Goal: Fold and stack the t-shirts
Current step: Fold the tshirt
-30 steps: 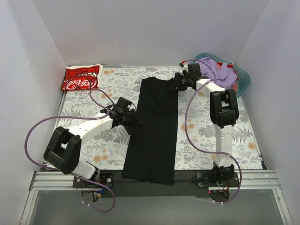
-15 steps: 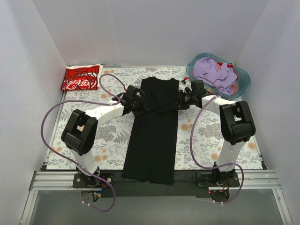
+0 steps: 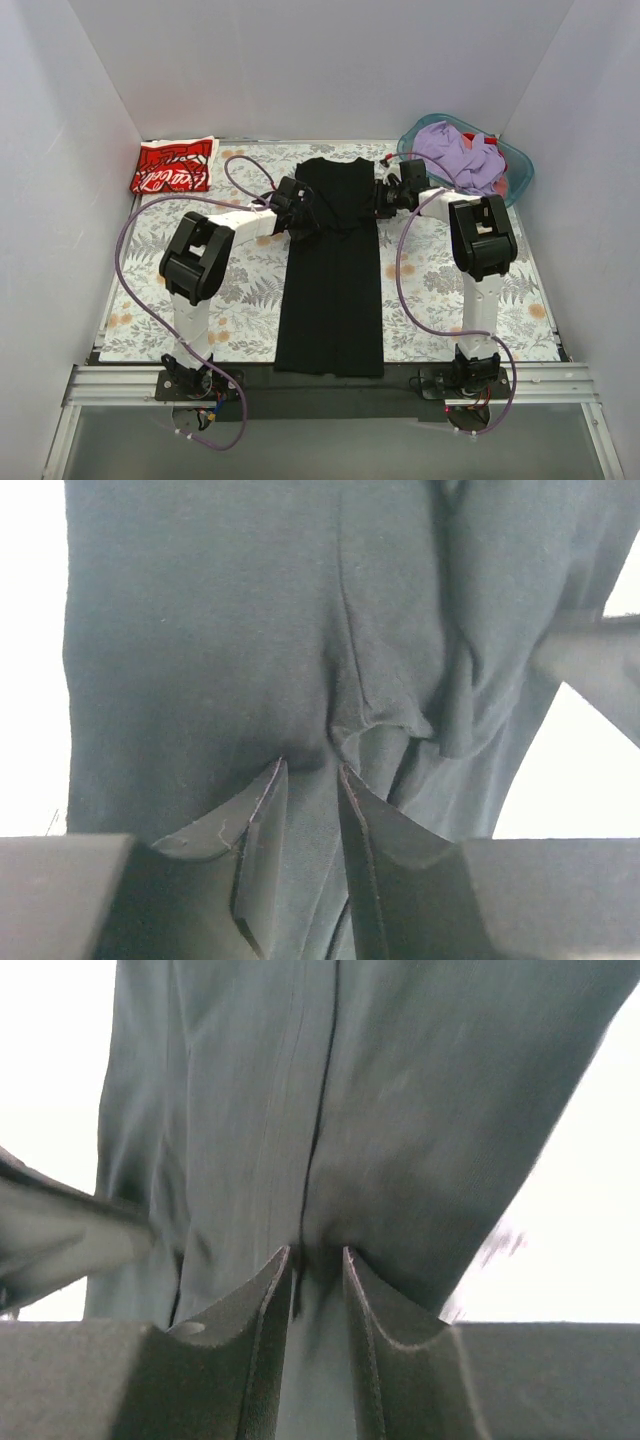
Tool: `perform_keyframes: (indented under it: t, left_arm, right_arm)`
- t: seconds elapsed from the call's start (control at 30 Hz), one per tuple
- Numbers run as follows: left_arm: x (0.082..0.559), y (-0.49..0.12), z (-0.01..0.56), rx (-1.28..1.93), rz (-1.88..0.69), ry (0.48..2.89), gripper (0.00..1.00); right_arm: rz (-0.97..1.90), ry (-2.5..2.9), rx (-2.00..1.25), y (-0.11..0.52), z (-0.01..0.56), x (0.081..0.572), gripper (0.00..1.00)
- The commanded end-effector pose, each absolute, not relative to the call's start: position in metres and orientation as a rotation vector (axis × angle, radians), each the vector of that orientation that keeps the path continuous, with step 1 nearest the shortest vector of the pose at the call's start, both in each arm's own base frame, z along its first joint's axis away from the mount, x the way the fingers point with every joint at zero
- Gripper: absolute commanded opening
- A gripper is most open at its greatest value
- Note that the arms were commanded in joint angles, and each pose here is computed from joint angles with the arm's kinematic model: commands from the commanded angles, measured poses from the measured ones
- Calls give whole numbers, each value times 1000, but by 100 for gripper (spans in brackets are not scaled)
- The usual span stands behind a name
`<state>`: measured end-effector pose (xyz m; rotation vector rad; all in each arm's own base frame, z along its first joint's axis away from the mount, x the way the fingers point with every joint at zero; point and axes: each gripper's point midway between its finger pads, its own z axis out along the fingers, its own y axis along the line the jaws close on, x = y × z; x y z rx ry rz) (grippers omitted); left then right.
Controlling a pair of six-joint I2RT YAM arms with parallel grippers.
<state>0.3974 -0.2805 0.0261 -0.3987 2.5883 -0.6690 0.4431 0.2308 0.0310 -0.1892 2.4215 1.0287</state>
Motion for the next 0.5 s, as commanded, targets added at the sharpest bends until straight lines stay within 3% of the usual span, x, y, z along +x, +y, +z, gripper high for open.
perform_keyframes:
  t: [0.0,0.2,0.23,0.33,0.37,0.4,0.47]
  left_arm:
    - [406,-283,23,-416,-679,2585,27]
    - [441,-278,62,-422,-697,2458,38]
    - [446,-275,77,-421,-708,2426,45]
    - [443,-272,112,-325,-732,2361,63]
    - [439,-272,121,-302,-751,2349,66]
    - [432,-270,142,-273,-770,2312,68]
    - [413,-261,142,-248,-741,2327,69]
  right_arm:
    - [918,2354,-221,219,31,492,34]
    - [944,2277,-274,229,77,526,36]
    - [949,2273,-280,230,84,523,36]
    - [914,2273,-269,221,104,503,38]
    - [897,2236,-279,218,128,496,38]
    - [869,2304,-248,209,111,476,39]
    - [846,2299,-236,201,131,450,40]
